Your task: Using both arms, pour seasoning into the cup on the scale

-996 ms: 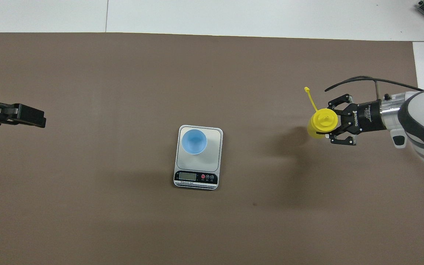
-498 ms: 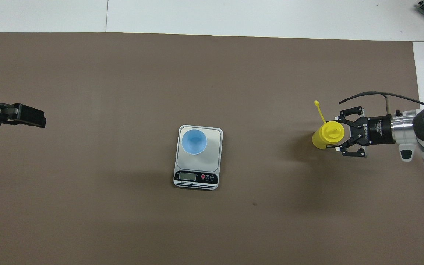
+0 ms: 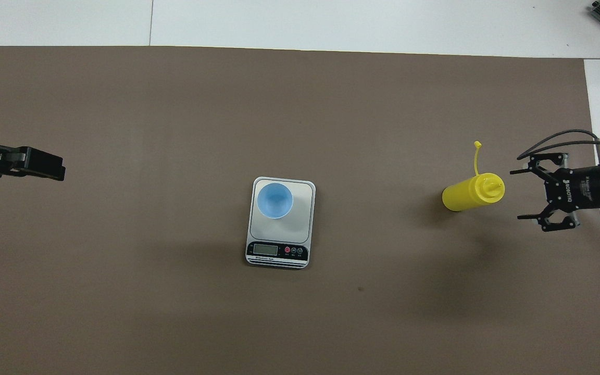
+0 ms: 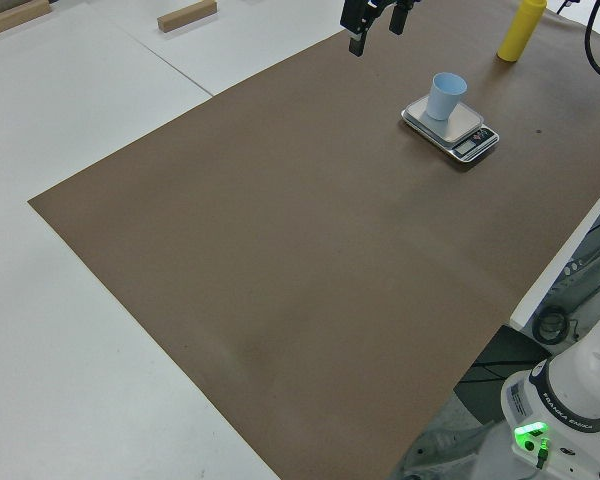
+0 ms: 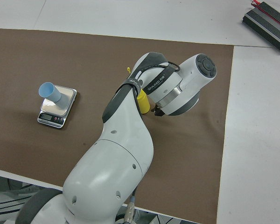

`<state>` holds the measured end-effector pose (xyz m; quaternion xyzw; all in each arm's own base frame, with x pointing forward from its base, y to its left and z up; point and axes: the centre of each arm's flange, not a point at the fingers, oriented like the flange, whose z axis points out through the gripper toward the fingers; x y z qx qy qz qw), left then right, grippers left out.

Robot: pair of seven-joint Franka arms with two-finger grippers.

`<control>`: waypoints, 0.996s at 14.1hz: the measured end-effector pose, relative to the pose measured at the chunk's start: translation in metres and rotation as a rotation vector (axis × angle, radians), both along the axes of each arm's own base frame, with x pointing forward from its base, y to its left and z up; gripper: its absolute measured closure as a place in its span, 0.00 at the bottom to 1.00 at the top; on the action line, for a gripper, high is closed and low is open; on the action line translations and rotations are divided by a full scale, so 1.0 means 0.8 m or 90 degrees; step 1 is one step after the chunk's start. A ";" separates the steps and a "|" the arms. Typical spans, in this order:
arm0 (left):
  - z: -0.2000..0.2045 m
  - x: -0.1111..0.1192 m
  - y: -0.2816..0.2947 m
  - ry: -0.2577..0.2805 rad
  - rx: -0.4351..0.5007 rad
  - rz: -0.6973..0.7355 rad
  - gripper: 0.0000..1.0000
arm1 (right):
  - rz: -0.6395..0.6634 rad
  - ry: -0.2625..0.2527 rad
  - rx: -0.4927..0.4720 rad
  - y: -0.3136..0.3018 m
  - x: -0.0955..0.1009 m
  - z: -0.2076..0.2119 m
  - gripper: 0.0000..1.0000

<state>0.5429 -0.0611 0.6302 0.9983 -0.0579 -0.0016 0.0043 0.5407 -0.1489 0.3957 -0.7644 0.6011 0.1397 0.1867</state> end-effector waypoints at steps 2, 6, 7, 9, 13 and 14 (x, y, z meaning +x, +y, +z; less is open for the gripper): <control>0.000 0.000 0.000 0.000 0.000 0.000 0.00 | 0.124 -0.035 -0.082 -0.007 -0.005 0.025 0.00; 0.000 0.000 -0.001 0.000 0.000 -0.001 0.00 | 0.357 -0.100 -0.167 0.039 -0.004 0.073 0.00; 0.000 0.000 -0.001 0.000 0.000 -0.001 0.00 | 0.412 -0.115 -0.175 0.059 -0.004 0.087 0.00; 0.000 0.000 -0.001 0.000 0.000 -0.001 0.00 | 0.503 -0.137 -0.191 0.100 -0.009 0.113 0.00; 0.000 0.000 -0.001 0.000 0.000 -0.001 0.00 | 0.651 -0.145 -0.262 0.191 -0.007 0.158 0.00; 0.000 0.000 -0.001 0.000 0.000 -0.001 0.00 | 0.677 -0.156 -0.273 0.216 -0.005 0.171 0.00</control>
